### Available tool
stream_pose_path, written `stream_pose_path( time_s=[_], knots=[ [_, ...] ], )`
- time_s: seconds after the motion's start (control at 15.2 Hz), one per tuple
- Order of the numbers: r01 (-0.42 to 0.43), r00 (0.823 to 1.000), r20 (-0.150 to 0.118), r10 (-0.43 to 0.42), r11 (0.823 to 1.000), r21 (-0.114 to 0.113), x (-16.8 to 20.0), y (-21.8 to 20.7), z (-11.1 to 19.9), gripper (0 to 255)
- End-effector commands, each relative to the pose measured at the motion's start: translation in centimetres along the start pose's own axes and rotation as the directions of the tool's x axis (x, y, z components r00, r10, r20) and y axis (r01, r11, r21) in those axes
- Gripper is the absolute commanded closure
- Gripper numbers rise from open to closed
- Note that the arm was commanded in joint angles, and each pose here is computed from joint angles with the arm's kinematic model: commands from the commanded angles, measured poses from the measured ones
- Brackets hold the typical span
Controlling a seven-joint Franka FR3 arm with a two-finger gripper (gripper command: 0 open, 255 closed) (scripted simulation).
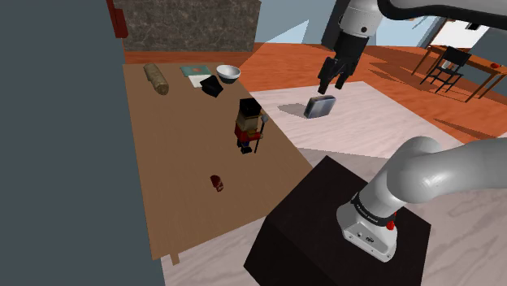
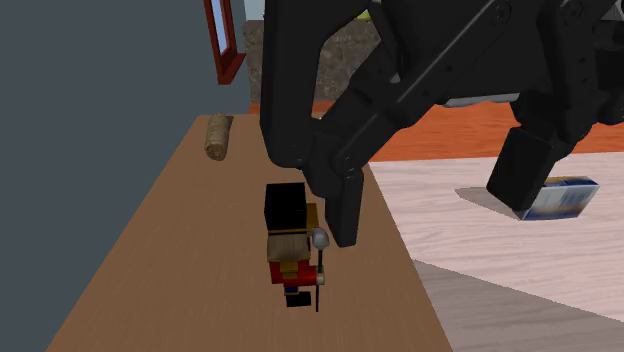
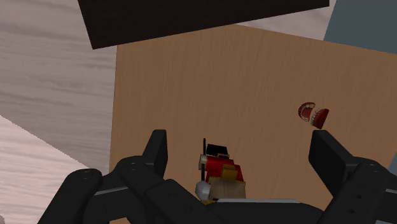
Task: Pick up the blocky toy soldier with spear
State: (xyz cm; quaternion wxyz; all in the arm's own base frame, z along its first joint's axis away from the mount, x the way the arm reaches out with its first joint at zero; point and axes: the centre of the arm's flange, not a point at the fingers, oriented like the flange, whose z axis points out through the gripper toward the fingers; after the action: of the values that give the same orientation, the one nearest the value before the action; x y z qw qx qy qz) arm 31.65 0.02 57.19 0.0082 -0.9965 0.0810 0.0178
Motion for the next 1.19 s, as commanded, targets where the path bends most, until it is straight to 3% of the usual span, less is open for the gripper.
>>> stream_pose_path(
  time_s=[0.0, 1.12],
  knots=[
    [0.0, 1.0, 0.0, 0.0, 1.0, 0.0, 0.0, 0.0, 0.0, 0],
    [-0.114, 0.991, -0.079, 0.112, 0.993, -0.023, 14.5, 0.4, 16.1, 0]
  ],
)
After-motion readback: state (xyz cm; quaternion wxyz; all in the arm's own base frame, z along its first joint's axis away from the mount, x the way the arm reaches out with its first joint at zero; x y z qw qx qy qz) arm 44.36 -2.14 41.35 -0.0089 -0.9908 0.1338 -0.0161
